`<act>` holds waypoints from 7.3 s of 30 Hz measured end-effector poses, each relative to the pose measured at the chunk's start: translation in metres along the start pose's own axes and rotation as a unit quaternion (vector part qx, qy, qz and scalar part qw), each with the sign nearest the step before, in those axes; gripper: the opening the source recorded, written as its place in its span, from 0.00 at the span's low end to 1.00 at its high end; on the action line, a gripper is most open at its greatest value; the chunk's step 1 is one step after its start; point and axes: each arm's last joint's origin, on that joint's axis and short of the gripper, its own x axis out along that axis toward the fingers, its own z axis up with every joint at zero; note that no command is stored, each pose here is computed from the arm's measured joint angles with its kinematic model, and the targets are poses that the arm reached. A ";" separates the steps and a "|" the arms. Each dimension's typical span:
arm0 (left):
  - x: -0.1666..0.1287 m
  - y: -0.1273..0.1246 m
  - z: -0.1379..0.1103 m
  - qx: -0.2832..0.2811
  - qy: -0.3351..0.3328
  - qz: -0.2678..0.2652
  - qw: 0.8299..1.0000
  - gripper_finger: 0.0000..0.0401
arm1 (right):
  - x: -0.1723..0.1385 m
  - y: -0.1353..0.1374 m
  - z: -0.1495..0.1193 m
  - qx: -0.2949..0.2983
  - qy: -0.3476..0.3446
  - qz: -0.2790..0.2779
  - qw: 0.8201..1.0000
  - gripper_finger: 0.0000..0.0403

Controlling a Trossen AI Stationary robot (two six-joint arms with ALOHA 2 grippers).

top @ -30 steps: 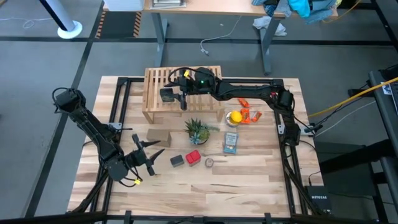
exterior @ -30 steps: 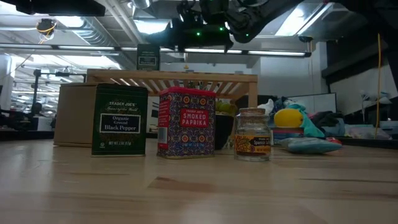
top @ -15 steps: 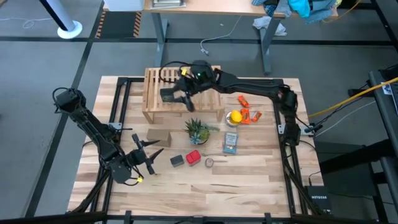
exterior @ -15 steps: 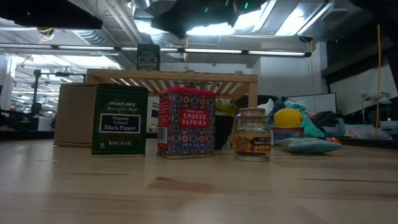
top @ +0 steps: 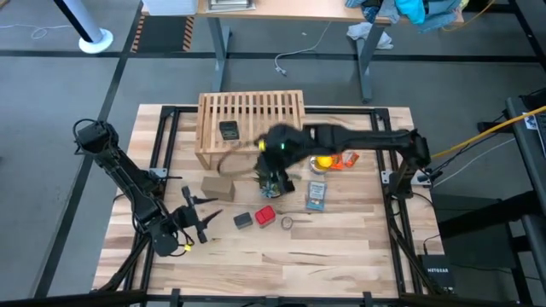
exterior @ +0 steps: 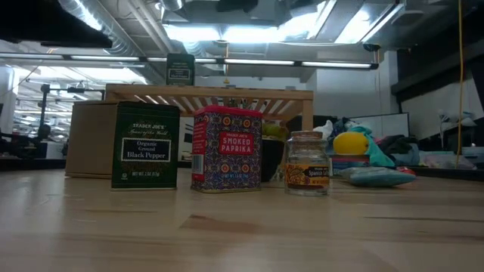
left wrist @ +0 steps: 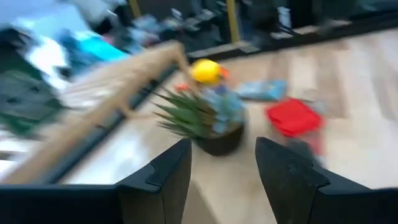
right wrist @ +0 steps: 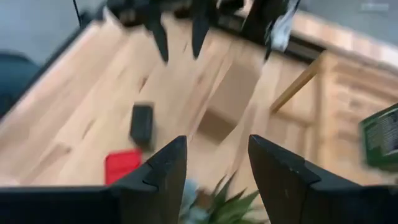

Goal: Shelf spices
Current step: Put the green can on the shelf

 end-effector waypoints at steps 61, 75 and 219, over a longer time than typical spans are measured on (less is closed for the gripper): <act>0.001 -0.005 -0.002 -0.039 0.044 -0.084 0.995 0.43 | 0.143 0.090 -0.073 0.109 -0.012 -0.029 0.994 0.45; 0.001 -0.005 -0.001 -0.041 0.043 -0.084 0.995 0.43 | 0.156 0.093 -0.080 0.129 -0.011 0.009 0.992 0.45; 0.001 -0.006 -0.002 -0.058 0.056 -0.104 0.991 0.43 | 0.066 -0.099 -0.004 0.021 -0.030 -0.167 0.985 0.35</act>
